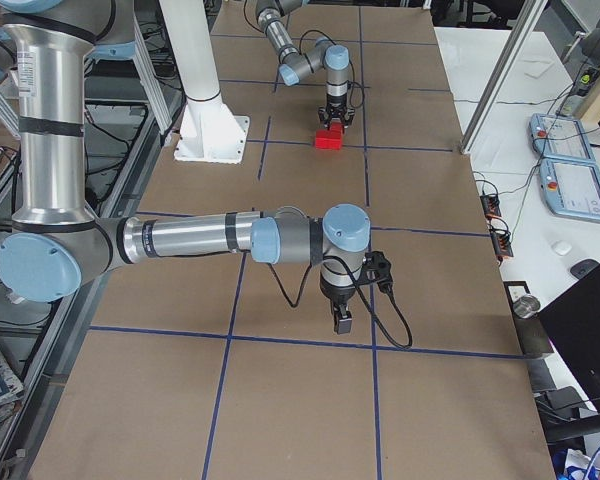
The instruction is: Form red blocks into L shape at center
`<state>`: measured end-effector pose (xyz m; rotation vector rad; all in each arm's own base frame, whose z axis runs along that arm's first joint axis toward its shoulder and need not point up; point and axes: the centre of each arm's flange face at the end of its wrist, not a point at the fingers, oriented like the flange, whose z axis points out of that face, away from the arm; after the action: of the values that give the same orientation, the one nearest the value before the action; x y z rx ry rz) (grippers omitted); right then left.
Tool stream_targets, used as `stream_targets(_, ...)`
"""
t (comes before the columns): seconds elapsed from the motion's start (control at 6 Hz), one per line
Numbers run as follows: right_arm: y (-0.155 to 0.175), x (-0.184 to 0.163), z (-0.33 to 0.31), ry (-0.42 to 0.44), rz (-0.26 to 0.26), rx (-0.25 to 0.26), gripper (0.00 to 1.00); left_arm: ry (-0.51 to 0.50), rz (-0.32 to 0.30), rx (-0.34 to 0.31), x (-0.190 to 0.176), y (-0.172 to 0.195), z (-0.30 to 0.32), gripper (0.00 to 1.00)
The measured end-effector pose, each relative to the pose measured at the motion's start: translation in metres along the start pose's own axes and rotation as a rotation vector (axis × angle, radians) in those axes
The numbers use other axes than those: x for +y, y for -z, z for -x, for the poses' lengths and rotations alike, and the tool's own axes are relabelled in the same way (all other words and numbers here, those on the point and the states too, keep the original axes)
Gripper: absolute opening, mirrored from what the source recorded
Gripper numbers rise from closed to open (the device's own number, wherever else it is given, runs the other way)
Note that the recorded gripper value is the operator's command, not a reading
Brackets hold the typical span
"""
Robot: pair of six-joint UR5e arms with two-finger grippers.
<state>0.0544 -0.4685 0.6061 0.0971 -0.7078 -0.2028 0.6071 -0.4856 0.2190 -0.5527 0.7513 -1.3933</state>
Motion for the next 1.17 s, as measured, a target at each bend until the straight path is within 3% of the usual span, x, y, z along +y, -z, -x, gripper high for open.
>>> stream_targets(0.17,0.0,0.0,0.0,0.001,-0.001,0.0,1.0,-0.006,0.001,0.0,0.0,0.0,0.0,0.76)
stream_targets(0.33,0.001,-0.001,0.001,0.002,-0.002,0.0,1.0,-0.017,0.002,0.0,0.0,0.0,0.0,0.94)
stream_targets(0.5,0.002,-0.002,0.001,0.004,-0.004,0.001,1.0,-0.046,0.006,0.002,0.002,0.003,-0.001,1.0)
stream_targets(0.83,0.002,-0.003,0.001,0.006,-0.005,0.001,1.0,-0.155,0.041,-0.014,0.0,0.029,-0.01,1.0)
stream_targets(1.17,0.001,-0.002,0.001,0.002,-0.002,0.0,1.0,-0.387,0.071,-0.045,-0.025,0.094,-0.004,1.0)
